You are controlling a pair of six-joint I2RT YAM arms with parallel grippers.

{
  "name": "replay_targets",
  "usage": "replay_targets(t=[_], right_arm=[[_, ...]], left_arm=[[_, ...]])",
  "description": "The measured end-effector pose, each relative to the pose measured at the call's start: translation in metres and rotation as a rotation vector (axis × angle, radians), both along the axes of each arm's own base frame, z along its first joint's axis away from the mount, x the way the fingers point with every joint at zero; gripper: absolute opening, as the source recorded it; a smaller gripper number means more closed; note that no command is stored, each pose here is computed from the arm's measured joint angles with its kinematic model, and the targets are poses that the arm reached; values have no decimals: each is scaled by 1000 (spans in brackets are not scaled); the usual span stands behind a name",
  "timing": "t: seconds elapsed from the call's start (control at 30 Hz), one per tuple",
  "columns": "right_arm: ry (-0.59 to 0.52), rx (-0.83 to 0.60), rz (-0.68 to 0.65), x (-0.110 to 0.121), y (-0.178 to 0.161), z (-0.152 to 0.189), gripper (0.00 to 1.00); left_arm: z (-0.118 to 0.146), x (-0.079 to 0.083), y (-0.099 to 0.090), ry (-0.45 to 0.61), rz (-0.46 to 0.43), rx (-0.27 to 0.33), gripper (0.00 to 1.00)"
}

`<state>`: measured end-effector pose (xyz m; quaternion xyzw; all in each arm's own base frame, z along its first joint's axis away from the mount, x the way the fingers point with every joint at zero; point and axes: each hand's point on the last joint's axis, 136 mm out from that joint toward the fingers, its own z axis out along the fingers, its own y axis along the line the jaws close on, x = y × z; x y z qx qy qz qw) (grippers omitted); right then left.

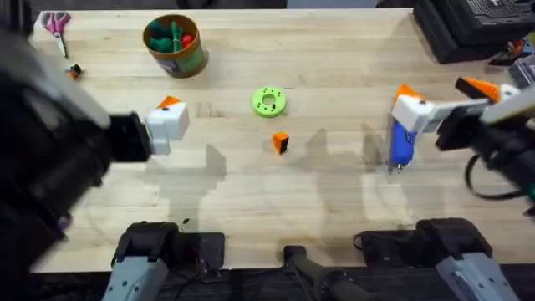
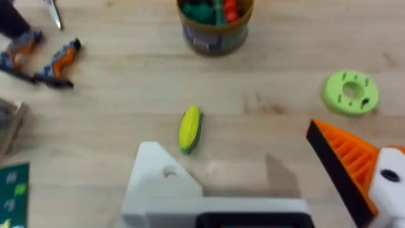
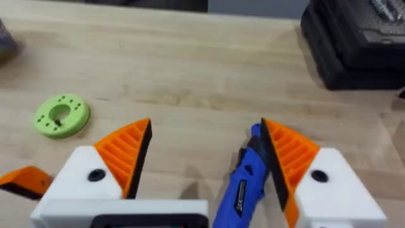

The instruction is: Pick up the gripper from the table and insert it into the empty holder that is missing its gripper. Then pick up a screw, insert it into the mounting hole, and use the screwdriver to tighten it. Finally, clean up the table by picking up the vegetable and placing it into the bucket.

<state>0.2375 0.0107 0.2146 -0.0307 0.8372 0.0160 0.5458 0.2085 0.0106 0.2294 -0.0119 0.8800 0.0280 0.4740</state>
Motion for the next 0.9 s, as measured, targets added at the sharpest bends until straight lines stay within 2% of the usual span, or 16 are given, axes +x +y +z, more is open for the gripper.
replay_targets(t=[0.23, 0.33, 0.5, 0.67, 0.9], right_arm=[[263, -1, 0, 17, 0, 13, 994], [394, -2, 0, 23, 0, 7, 993], [564, -2, 0, 27, 0, 3, 994], [616, -3, 0, 35, 0, 1, 993], [643, -3, 1, 39, 0, -5, 993]], left_arm=[[3, 16, 5, 351, 19, 23, 987], [0, 28, 10, 480, 15, 67, 987], [-9, 53, 24, 576, 22, 165, 986], [-34, 63, 30, 687, 19, 209, 986], [-64, 79, 32, 780, 8, 220, 986]])
